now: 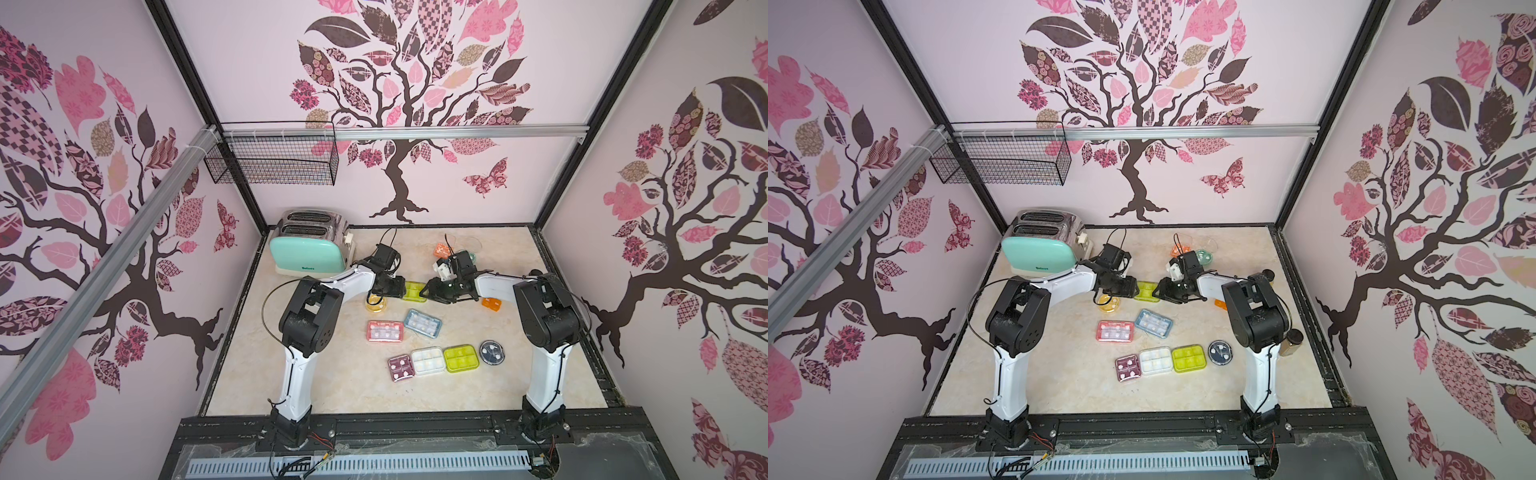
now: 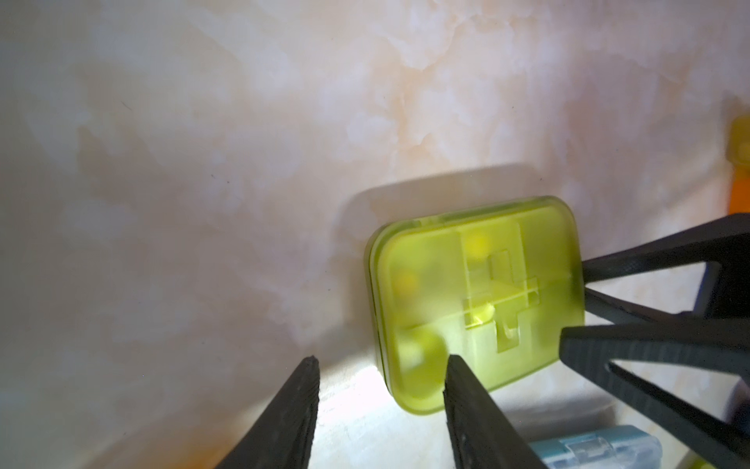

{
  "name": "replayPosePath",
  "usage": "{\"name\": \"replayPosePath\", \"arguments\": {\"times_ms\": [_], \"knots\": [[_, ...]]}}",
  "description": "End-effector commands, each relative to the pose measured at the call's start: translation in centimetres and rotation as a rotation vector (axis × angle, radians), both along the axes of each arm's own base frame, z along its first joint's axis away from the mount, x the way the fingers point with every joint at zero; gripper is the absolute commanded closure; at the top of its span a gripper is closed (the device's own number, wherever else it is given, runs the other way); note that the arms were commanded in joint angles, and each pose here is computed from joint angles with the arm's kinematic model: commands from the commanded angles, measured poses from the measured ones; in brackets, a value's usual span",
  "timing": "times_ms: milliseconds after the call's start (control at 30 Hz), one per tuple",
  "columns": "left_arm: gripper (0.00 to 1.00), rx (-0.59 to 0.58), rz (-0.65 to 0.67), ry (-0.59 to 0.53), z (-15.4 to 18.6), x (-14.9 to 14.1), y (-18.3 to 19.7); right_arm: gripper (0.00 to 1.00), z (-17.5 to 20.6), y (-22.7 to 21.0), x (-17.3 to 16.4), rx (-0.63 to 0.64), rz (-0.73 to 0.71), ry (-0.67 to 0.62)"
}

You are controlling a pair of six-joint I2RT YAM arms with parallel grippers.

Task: Close pillboxes
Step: Close the lid on the pillbox.

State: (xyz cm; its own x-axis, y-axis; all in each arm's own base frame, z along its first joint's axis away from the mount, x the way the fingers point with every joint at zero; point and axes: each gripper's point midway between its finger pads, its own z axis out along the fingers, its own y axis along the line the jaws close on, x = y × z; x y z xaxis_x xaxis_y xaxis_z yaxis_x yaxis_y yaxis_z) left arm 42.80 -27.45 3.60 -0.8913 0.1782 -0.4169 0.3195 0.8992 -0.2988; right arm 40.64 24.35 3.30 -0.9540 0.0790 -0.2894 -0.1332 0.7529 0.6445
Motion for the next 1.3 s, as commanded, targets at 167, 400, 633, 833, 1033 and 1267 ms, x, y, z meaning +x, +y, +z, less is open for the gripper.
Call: {"name": "replayPosePath", "arguments": {"times_ms": [167,400,633,833,1033,1267], "knots": [[0.48,0.159,-0.014,0.062,-4.5,-1.4,1.5,0.55,-1.8,-0.4,-0.4,-0.072,0.008,0.032],[0.51,0.172,-0.020,0.099,-6.3,-2.4,1.5,0.60,-2.3,-0.7,-0.5,-0.108,0.002,0.033],[0.54,0.169,-0.012,0.126,-7.7,-3.3,1.9,0.60,-2.7,-0.6,-0.4,-0.124,0.000,0.035],[0.55,0.140,0.007,0.153,-8.5,-4.5,2.0,0.59,-2.8,-0.2,-0.7,-0.130,0.004,0.041],[0.44,0.132,0.023,0.134,-6.5,-4.2,2.5,0.49,-0.3,0.3,0.2,-0.086,0.001,0.009],[0.27,-0.011,0.030,0.052,-2.0,-2.2,1.2,0.39,1.5,0.1,1.8,-0.112,-0.009,-0.036]]}}
